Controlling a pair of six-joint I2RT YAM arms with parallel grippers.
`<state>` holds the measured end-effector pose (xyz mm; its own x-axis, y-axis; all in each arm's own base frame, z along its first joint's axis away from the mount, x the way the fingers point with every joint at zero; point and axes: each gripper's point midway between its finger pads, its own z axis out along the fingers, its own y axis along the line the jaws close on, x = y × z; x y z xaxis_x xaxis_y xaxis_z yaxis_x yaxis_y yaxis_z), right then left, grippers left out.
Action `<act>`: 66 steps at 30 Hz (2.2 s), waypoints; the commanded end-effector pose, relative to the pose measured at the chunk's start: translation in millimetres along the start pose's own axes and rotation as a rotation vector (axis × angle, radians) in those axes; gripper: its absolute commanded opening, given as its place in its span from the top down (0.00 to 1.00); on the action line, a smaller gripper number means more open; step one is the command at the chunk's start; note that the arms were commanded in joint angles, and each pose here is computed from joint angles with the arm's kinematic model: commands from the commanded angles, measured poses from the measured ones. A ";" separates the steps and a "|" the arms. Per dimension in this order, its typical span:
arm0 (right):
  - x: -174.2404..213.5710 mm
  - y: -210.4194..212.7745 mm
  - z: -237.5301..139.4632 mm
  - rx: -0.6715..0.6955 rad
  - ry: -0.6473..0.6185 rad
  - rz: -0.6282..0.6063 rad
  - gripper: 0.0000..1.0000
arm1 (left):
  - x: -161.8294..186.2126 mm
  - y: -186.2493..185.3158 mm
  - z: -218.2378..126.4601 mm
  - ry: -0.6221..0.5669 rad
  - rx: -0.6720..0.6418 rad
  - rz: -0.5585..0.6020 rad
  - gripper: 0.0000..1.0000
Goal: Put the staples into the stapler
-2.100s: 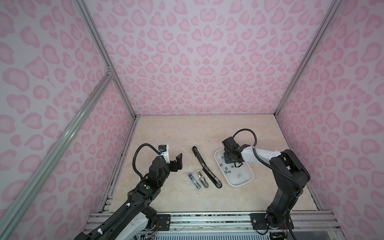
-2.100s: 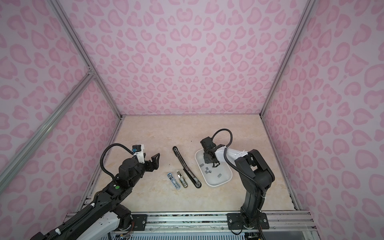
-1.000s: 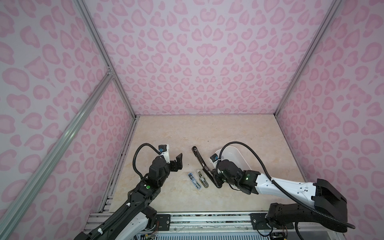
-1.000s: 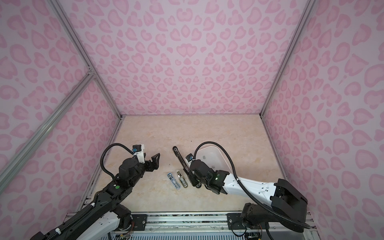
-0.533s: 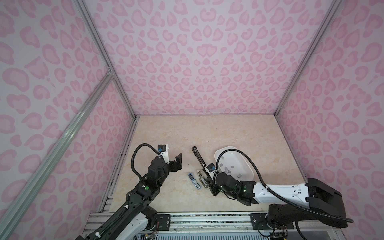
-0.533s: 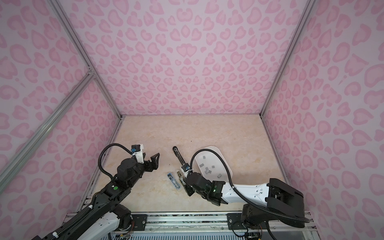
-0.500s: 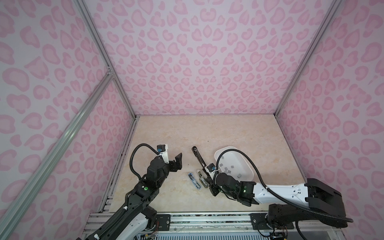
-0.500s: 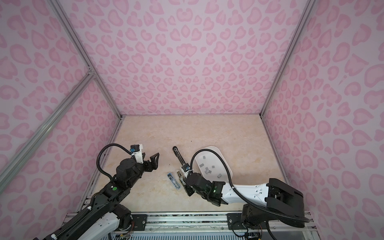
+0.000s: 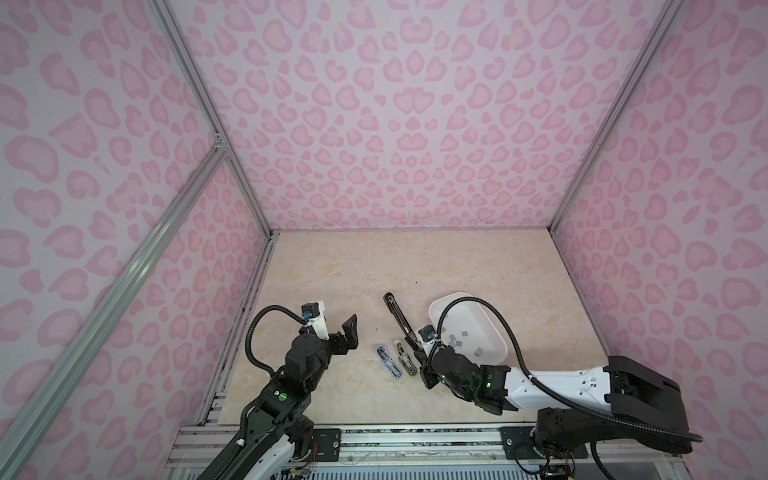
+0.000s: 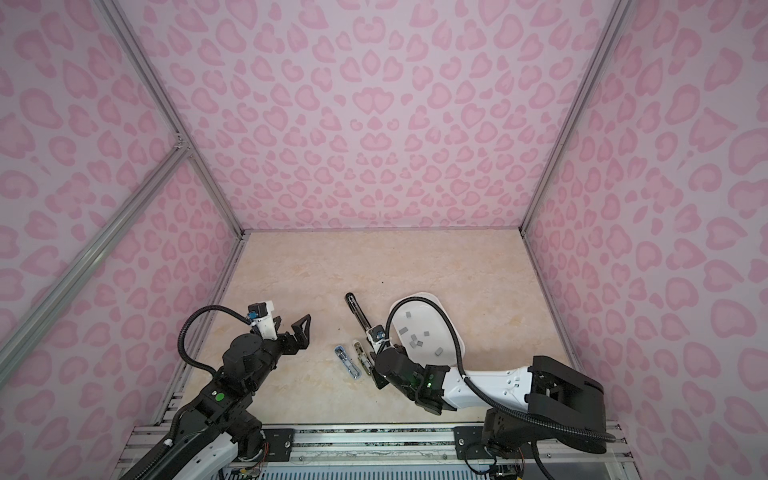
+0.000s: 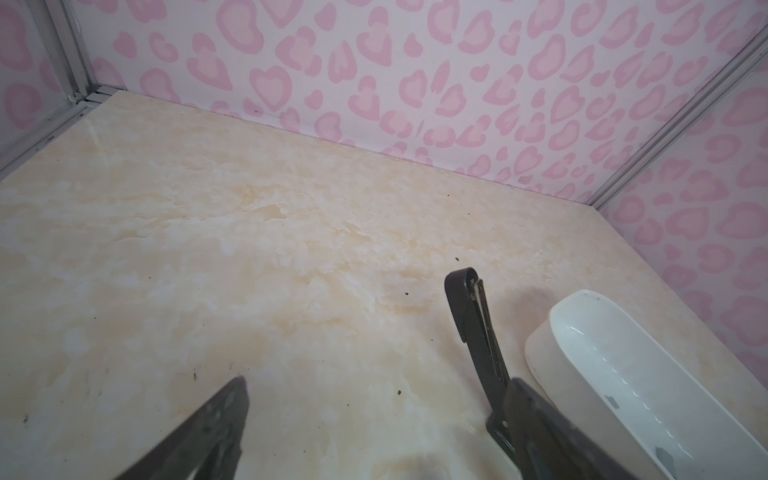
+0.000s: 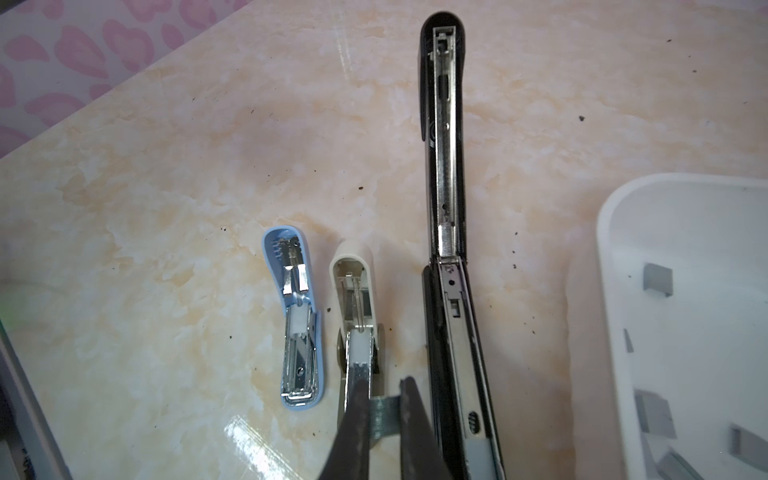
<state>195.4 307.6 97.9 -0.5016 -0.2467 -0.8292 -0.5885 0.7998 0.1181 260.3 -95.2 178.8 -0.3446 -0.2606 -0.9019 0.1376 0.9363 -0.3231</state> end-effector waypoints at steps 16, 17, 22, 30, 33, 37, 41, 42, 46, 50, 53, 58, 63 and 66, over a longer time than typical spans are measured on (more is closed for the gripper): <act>14.3 6.2 8.1 0.028 0.013 -0.001 0.93 | -3.7 3.2 3.5 -0.021 -0.024 0.016 0.04; 14.5 7.3 9.0 0.026 0.015 -0.003 0.93 | -3.9 2.9 3.3 -0.021 -0.022 0.017 0.04; 21.1 13.6 17.1 0.023 0.029 0.002 0.93 | -2.7 3.1 3.3 -0.019 -0.021 0.017 0.04; 35.1 21.3 29.4 0.022 0.057 -0.006 0.94 | -3.7 1.3 4.4 -0.015 -0.016 0.021 0.04; 37.6 20.6 31.2 0.026 0.060 -0.004 0.94 | -3.0 2.0 4.0 -0.015 -0.018 0.020 0.04; 39.7 19.0 31.2 0.033 0.063 -0.010 0.95 | -3.3 1.3 3.8 -0.016 -0.015 0.020 0.04; 40.3 16.8 30.7 0.040 0.061 -0.013 0.94 | -3.4 1.7 3.8 -0.017 -0.016 0.020 0.04; 40.5 15.5 30.7 0.045 0.060 -0.014 0.94 | -3.7 1.5 3.9 -0.017 -0.016 0.020 0.04; 41.8 12.8 31.6 0.065 0.065 -0.017 0.94 | -4.0 1.7 3.7 -0.017 -0.017 0.019 0.04; 41.2 11.2 32.5 0.078 0.064 -0.034 0.95 | -3.2 2.0 3.7 -0.016 -0.018 0.021 0.04; 42.3 9.7 33.5 0.087 0.066 -0.037 0.94 | -3.7 1.7 3.8 -0.017 -0.017 0.020 0.04; 45.2 11.1 36.7 0.088 0.075 -0.047 0.94 | -3.0 2.0 3.9 -0.016 -0.018 0.020 0.04; 46.8 11.9 39.2 0.092 0.083 -0.056 0.95 | -3.0 1.9 4.4 -0.014 -0.018 0.021 0.04; 46.8 11.9 39.4 0.093 0.082 -0.058 0.95 | -3.6 1.5 4.4 -0.016 -0.017 0.020 0.04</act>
<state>187.2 327.4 38.2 -0.5318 -0.3370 -0.7769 -0.5660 0.8239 0.0300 263.2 -93.3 170.6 -0.3568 -0.2333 -0.9046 0.1208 0.9487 -0.2923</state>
